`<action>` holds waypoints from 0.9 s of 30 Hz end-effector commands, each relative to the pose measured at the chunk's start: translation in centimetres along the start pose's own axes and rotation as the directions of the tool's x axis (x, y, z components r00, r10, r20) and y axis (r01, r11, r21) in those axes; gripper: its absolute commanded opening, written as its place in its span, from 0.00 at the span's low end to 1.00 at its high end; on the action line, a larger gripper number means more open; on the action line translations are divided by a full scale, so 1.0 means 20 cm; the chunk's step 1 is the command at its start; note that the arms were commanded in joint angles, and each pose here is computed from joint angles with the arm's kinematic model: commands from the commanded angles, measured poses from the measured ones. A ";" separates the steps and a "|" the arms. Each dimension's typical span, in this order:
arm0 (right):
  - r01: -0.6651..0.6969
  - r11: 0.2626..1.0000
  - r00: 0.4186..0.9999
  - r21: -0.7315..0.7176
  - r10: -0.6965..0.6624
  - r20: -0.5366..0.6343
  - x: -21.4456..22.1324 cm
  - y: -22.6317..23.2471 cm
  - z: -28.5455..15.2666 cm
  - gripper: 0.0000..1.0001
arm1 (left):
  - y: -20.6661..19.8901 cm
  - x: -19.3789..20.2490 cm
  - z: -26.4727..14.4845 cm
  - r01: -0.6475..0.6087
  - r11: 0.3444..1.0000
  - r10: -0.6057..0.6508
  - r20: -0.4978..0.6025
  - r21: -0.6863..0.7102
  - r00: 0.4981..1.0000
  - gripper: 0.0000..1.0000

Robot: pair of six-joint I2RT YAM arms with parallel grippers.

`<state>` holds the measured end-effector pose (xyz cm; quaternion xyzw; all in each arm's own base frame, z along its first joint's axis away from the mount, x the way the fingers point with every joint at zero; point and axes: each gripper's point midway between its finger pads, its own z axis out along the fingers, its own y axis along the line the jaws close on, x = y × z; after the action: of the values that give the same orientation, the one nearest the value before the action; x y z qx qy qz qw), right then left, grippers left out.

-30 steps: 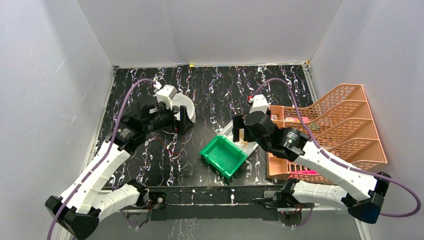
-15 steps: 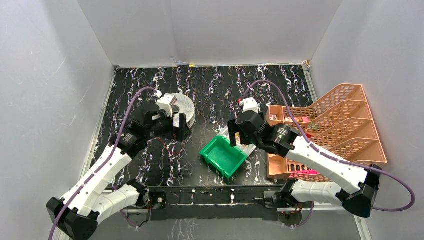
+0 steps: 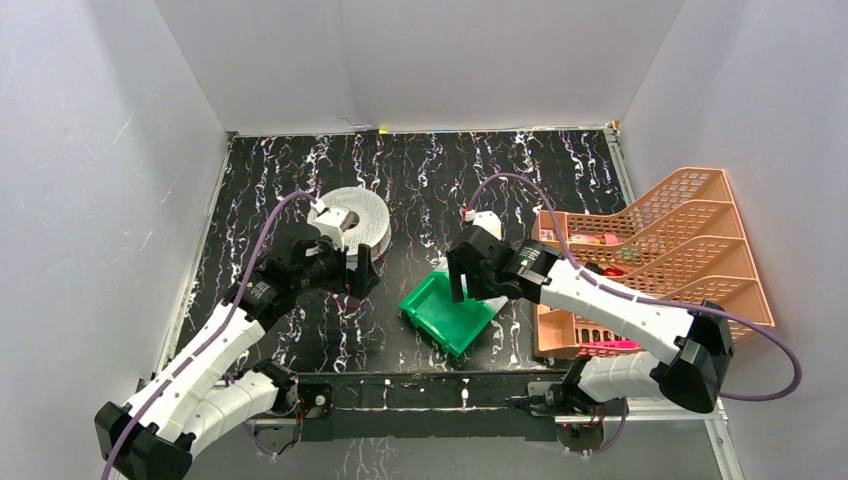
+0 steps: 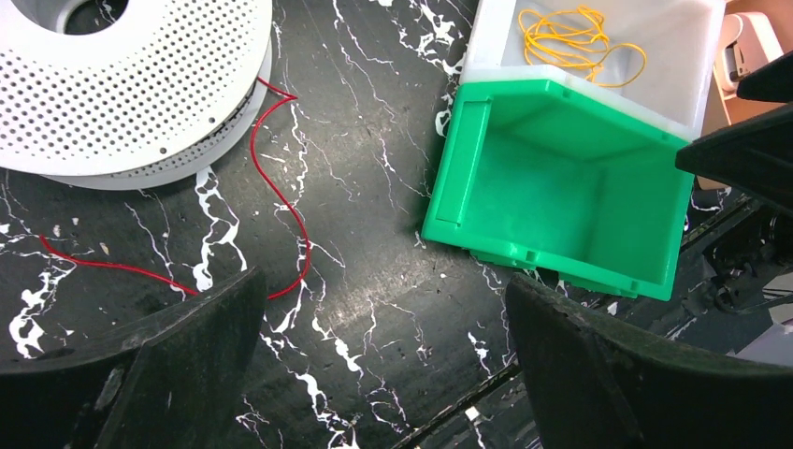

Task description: Wrap the cables

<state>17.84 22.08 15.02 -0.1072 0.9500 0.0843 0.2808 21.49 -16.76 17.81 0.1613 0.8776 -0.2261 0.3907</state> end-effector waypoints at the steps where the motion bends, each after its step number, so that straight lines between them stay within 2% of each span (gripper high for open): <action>1: -0.040 0.998 0.999 0.043 0.039 0.021 -0.02 0.00 0.06 0.82 | -0.03 -0.02 -0.02 -0.022 0.999 0.020 0.034 0.038 0.999 0.98; 5: 0.028 0.996 1.000 0.080 -0.029 0.003 -0.03 0.00 0.14 0.79 | -0.03 -0.01 -0.03 -0.025 0.999 0.024 0.038 0.045 0.999 0.98; 11: 0.205 0.978 0.979 0.050 -0.205 -0.006 -0.06 0.02 0.23 0.72 | -0.04 -0.01 -0.04 -0.025 0.998 0.023 0.049 0.056 0.999 0.98; 17: 0.271 0.960 0.961 -0.076 -0.274 -0.038 -0.08 0.03 0.33 0.59 | -0.05 -0.02 -0.05 -0.027 0.998 0.024 0.056 0.063 0.998 0.98; 27: 0.349 0.910 0.926 -0.222 -0.371 -0.064 -0.08 0.12 0.39 0.51 | -0.05 -0.01 -0.05 -0.027 0.997 0.024 0.056 0.065 0.998 0.98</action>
<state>22.26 24.55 9.24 -0.2733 0.9304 0.0917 0.2265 20.67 -16.94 18.59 0.1726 0.8636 -0.2460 0.4048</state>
